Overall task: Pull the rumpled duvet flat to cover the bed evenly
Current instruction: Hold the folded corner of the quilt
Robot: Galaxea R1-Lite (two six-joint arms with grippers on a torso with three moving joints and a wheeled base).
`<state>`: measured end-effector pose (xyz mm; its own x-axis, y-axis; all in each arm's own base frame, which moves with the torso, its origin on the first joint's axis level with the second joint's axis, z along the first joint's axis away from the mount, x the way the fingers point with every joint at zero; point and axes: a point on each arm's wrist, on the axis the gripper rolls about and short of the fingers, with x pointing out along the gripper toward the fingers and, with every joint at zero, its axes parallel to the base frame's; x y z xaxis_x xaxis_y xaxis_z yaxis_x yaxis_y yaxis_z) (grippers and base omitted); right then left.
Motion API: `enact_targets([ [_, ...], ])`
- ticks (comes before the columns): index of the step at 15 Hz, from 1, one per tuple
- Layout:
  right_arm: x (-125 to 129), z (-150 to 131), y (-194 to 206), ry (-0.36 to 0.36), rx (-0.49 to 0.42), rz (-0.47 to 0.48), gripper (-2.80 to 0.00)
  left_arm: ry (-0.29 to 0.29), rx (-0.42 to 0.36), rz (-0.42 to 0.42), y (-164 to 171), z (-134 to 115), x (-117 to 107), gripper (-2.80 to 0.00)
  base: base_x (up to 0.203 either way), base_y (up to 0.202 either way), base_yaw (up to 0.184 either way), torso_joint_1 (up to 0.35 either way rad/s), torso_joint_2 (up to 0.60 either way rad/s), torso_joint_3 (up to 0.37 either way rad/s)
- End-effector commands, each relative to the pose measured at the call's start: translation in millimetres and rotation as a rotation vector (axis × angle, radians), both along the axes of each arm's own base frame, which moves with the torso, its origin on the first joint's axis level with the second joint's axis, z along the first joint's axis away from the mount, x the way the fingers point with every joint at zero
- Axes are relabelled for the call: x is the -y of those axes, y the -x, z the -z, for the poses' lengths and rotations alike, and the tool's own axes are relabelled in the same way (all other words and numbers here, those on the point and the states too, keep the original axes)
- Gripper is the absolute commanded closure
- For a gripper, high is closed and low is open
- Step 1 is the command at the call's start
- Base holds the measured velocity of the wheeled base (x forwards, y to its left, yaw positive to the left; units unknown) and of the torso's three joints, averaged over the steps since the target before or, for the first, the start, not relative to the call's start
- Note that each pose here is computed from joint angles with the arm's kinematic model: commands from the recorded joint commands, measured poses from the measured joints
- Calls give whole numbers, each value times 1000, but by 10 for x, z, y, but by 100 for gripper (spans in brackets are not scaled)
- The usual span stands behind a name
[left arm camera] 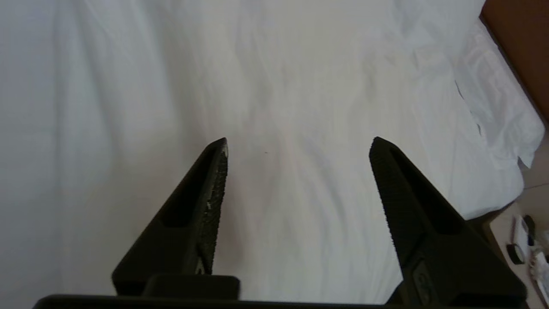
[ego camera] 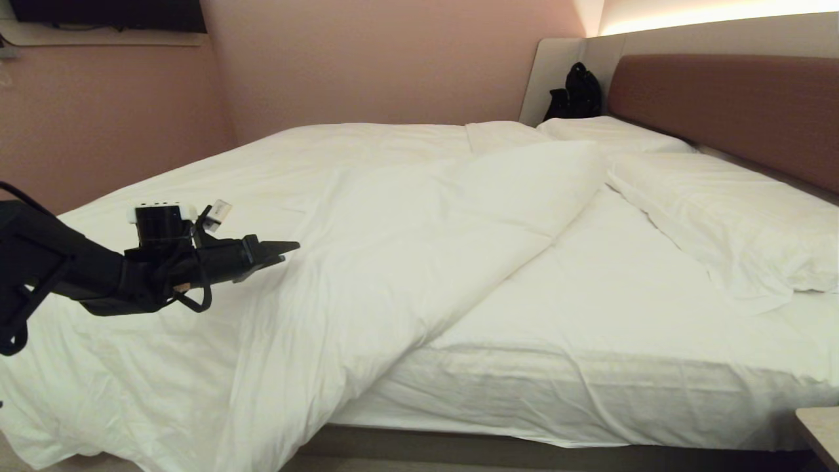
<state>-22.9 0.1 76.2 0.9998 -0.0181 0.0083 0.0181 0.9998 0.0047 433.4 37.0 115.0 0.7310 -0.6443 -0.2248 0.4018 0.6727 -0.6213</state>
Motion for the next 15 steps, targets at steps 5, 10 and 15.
enact_targets([
  [5,0,-1,-1,0,-1,0,0,-79,72,-85,-13,-78,-206,-280,0,0,0,0,0,0],
  [10,0,-1,-1,0,-1,0,0,-79,42,-101,-112,82,-267,-280,0,0,0,0,0,0],
  [15,0,-1,-1,0,-1,0,0,-69,-17,-94,-188,335,-255,-280,0,0,0,0,0,0],
])
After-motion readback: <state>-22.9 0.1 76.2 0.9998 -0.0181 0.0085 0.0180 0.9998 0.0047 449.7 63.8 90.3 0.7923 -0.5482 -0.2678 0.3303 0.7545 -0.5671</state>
